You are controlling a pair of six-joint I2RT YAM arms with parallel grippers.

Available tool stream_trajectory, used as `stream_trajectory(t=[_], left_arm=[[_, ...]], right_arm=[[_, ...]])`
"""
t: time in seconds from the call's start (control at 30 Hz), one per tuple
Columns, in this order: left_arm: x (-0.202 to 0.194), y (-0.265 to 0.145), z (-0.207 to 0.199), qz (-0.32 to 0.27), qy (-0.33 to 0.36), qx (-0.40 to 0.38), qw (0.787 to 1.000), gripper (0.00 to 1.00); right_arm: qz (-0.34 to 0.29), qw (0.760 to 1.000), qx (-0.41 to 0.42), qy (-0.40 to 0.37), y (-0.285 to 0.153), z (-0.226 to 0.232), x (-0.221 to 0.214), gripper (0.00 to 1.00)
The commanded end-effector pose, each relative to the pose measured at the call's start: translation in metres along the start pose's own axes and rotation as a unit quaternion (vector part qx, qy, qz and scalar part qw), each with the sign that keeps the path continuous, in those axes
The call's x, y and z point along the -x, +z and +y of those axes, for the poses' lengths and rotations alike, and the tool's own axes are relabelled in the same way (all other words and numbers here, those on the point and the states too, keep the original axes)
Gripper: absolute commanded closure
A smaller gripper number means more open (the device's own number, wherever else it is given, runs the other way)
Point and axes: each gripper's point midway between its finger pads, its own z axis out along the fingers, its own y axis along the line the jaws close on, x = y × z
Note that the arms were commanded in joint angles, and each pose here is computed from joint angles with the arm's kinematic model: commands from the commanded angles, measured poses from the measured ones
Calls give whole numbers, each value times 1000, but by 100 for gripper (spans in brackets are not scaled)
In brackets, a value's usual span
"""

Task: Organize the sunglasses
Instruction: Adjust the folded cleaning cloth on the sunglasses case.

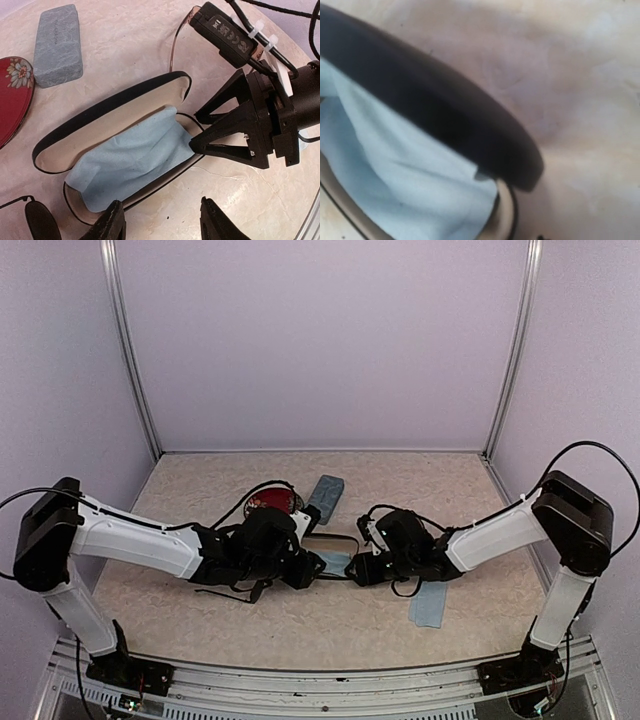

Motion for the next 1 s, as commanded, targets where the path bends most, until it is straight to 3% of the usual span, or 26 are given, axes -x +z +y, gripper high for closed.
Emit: stream_trajectory(t=[0.0, 0.57, 0.97], left_arm=[[4, -18, 11, -14, -4, 28, 1000, 50], [-26, -82, 76, -24, -104, 106, 989, 46], [-45, -106, 89, -34, -152, 123, 980, 44]], right_arm=[[-7, 1000, -4, -9, -8, 6, 9, 52], [-24, 1000, 0, -17, -17, 11, 29, 50], [-42, 999, -6, -24, -32, 10, 38, 47]])
